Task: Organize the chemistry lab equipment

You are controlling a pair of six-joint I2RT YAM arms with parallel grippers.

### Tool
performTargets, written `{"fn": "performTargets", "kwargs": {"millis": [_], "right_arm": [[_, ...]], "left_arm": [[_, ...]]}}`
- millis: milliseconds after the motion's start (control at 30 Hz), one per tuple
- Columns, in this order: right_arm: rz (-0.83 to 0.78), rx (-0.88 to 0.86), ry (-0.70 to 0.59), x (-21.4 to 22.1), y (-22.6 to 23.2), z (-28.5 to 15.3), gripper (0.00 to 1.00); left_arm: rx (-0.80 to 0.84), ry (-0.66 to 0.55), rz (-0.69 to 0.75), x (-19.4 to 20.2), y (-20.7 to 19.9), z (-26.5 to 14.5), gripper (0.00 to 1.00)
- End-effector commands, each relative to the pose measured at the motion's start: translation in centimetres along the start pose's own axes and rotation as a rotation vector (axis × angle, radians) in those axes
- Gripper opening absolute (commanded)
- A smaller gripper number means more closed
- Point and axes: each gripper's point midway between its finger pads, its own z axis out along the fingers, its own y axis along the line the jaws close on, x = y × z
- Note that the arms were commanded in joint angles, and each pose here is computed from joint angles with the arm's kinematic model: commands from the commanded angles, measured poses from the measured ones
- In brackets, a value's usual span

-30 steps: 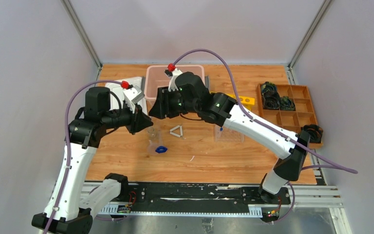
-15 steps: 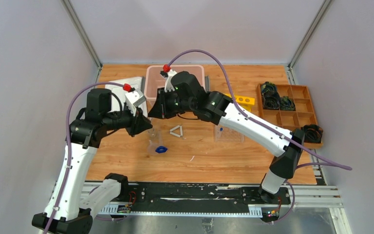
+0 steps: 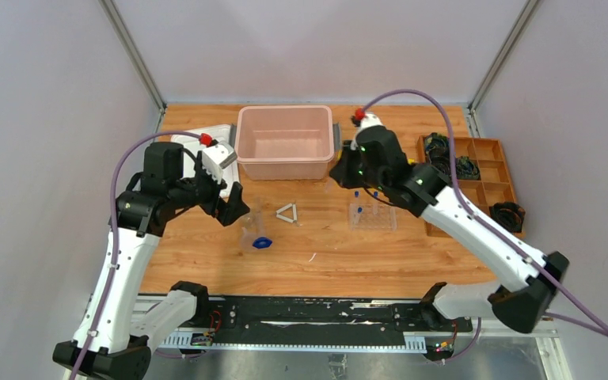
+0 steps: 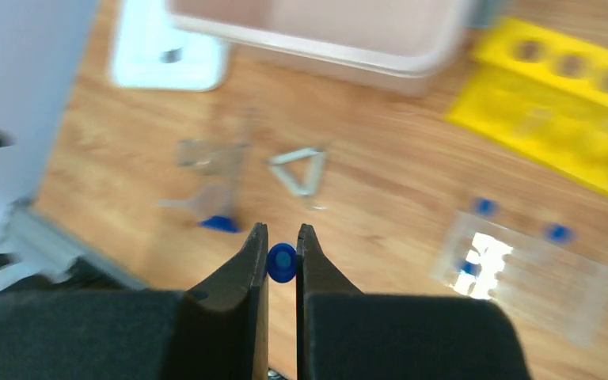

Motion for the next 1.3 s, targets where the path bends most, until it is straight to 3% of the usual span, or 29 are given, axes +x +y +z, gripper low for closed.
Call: {"fn": "performTargets", "kwargs": {"millis": [0,167,433,1267], "right_arm": [[-0.105,0.429,-0.056,1.8,-11.5,-3.7,0.00],[-0.073,0.600,-0.054,5.3,-17.8,-5.7,0.00],[-0.052,0.718,0.000,9.2,-21.8,-4.5,0.00],[-0.008,0.773,0.059,12.2,-25.3,0.1,0.00]], "left_arm": [[-0.072,0.002,0.022,-0.5,1.3,-0.3,1.00],[-0.071,0.014,0.016,-0.3,1.5,-0.1,1.00],[-0.067,0.010,0.005,-0.6,1.4,0.0,1.00],[-0.078,0.019,0.008,-0.2,1.6,0.0,1.00]]}}
